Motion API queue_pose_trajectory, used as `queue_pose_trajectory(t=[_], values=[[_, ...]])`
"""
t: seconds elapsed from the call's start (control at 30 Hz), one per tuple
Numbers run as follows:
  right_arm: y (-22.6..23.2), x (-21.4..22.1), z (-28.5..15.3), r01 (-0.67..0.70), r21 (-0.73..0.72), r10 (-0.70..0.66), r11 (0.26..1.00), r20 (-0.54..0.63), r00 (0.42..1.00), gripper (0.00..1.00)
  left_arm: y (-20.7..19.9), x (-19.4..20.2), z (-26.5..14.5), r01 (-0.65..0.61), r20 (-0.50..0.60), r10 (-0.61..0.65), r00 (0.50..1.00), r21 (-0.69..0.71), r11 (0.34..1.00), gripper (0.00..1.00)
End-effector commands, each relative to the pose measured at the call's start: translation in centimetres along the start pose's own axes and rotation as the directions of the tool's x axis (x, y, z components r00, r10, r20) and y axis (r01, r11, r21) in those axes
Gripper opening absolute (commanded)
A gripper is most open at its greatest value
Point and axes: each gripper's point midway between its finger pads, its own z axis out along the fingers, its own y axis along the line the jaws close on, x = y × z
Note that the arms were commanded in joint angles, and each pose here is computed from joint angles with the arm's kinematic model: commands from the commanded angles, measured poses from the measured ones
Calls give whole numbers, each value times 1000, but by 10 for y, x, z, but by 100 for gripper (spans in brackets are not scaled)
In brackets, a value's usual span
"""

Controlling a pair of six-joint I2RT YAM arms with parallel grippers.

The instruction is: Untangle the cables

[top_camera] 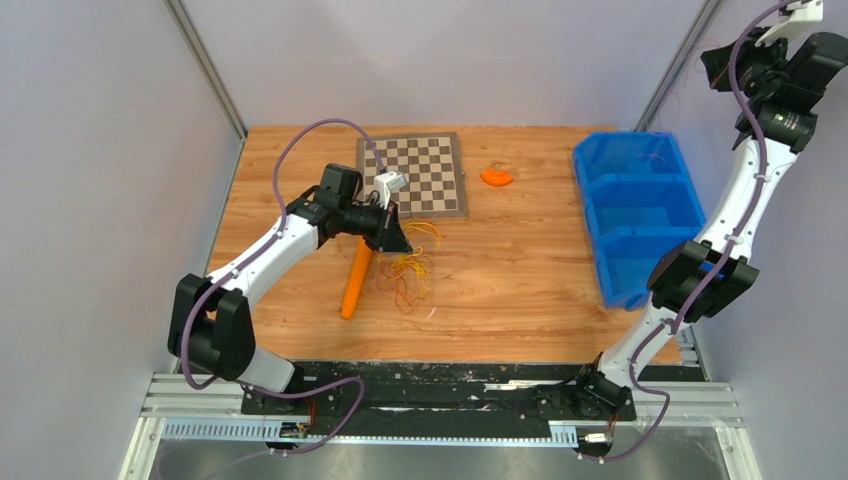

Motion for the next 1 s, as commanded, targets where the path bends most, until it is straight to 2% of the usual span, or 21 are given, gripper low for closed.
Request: queue_pose_trajectory(t=[0.0, 0.3, 0.53, 0.6, 0.67, 0.8, 0.9, 0.97], values=[[-19, 29, 11, 15, 33, -14, 999, -27, 1000, 0, -7, -22, 2, -47, 48, 45, 998, 34, 998, 2], [-37, 143, 24, -5, 40, 14, 999, -225, 974, 0, -2, -20, 8, -21, 43, 19, 999, 40, 999, 2], [-47, 205, 34, -21, 48, 35, 999, -327, 944, 1, 1, -19, 11, -11, 38, 10, 999, 36, 999, 1], [-47, 222, 33, -27, 39, 40, 999, -369, 929, 16, 2, -20, 12, -8, 38, 7, 999, 37, 999, 1], [-46, 233, 30, -34, 35, 45, 999, -408, 912, 39, 3, -22, 13, -3, 40, 2, 999, 38, 999, 1], [-41, 221, 16, -24, 32, 35, 999, -433, 901, 56, 2, -28, 14, 5, 45, -7, 999, 47, 999, 1], [-34, 199, 5, -11, 25, 20, 1000, -414, 910, 78, 0, -30, 15, 8, 46, -11, 999, 55, 998, 1], [-27, 193, -2, -8, 14, 13, 1000, -422, 906, 82, 0, -32, 15, 9, 48, -12, 999, 57, 998, 1]])
